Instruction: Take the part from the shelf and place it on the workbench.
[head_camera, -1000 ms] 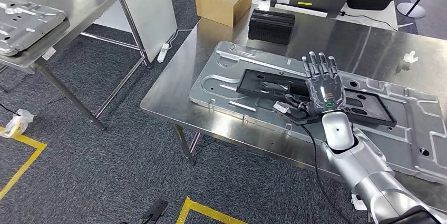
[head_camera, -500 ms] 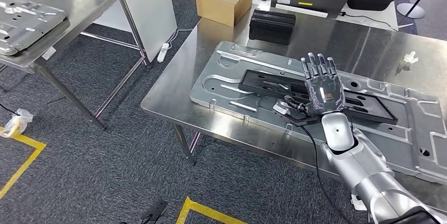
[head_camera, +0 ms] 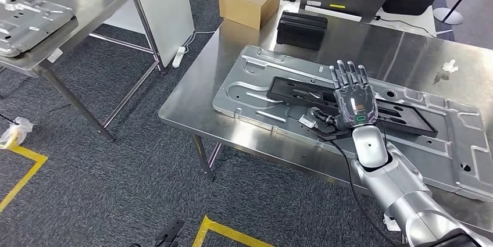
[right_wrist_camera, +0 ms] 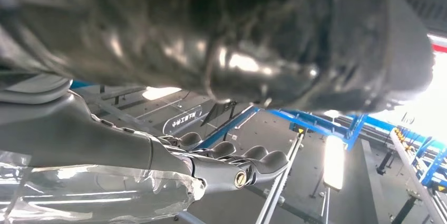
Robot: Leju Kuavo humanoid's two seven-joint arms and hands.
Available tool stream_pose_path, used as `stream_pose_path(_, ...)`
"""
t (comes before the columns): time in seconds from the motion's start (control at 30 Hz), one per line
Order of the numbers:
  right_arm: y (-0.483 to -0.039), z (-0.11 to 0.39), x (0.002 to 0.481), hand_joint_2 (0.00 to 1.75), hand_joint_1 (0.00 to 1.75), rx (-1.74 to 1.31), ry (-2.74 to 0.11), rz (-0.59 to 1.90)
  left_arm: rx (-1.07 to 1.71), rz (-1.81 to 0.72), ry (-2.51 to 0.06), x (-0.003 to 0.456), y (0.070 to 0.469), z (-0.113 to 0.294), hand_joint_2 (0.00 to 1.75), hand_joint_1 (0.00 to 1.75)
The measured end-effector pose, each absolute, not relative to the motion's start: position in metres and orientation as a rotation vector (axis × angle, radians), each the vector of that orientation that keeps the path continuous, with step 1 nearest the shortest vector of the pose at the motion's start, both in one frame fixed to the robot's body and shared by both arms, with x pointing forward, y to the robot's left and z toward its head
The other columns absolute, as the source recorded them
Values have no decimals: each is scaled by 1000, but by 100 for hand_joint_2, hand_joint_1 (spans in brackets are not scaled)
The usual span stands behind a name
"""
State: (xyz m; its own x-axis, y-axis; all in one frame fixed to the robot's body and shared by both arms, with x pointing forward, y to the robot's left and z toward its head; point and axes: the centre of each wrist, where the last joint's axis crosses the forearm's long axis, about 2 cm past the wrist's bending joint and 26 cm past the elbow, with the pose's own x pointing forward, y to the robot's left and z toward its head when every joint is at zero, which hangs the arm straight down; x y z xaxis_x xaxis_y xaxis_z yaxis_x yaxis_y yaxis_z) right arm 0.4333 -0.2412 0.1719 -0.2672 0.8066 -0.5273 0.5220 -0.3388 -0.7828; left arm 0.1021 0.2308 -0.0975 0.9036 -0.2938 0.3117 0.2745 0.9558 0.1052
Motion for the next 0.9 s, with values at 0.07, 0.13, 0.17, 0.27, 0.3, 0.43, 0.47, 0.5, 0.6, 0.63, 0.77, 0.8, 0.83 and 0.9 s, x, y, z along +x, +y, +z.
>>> stream_pose_path(0.07,-241,173,434,0,0,-1725,-1634,1644,58,-293,-332,103,230,-97,0,0)
stream_pose_path(0.13,-241,173,434,0,0,-1727,-1634,1643,57,-292,-333,103,230,-97,0,0)
stream_pose_path(0.17,-241,174,434,0,0,-1727,-1635,1642,57,-292,-333,103,229,-97,0,0)
stream_pose_path(0.27,-239,174,434,0,0,-1725,-1636,1641,55,-291,-331,102,229,-97,0,0)
stream_pose_path(0.3,-238,174,434,0,0,-1725,-1636,1640,55,-291,-331,102,229,-97,0,0)
stream_pose_path(0.43,-236,173,434,0,0,-1719,-1634,1643,55,-289,-330,102,229,-97,0,0)
stream_pose_path(0.47,-237,173,434,0,0,-1718,-1632,1644,55,-289,-330,102,229,-97,0,0)
stream_pose_path(0.5,-237,172,433,0,0,-1718,-1631,1645,55,-289,-330,102,229,-97,0,0)
stream_pose_path(0.6,-236,173,434,0,0,-1720,-1632,1642,58,-290,-333,103,230,-97,0,0)
stream_pose_path(0.63,-236,173,434,0,0,-1721,-1632,1640,59,-290,-335,104,230,-97,0,0)
stream_pose_path(0.77,-237,174,434,0,0,-1726,-1627,1633,56,-292,-338,104,229,-97,0,0)
stream_pose_path(0.8,-238,174,434,0,0,-1728,-1624,1633,55,-292,-339,105,229,-97,0,0)
stream_pose_path(0.83,-239,174,435,0,0,-1730,-1621,1633,55,-291,-341,106,228,-96,0,0)
stream_pose_path(0.9,-241,174,435,0,0,-1732,-1616,1634,54,-291,-342,107,228,-96,0,0)
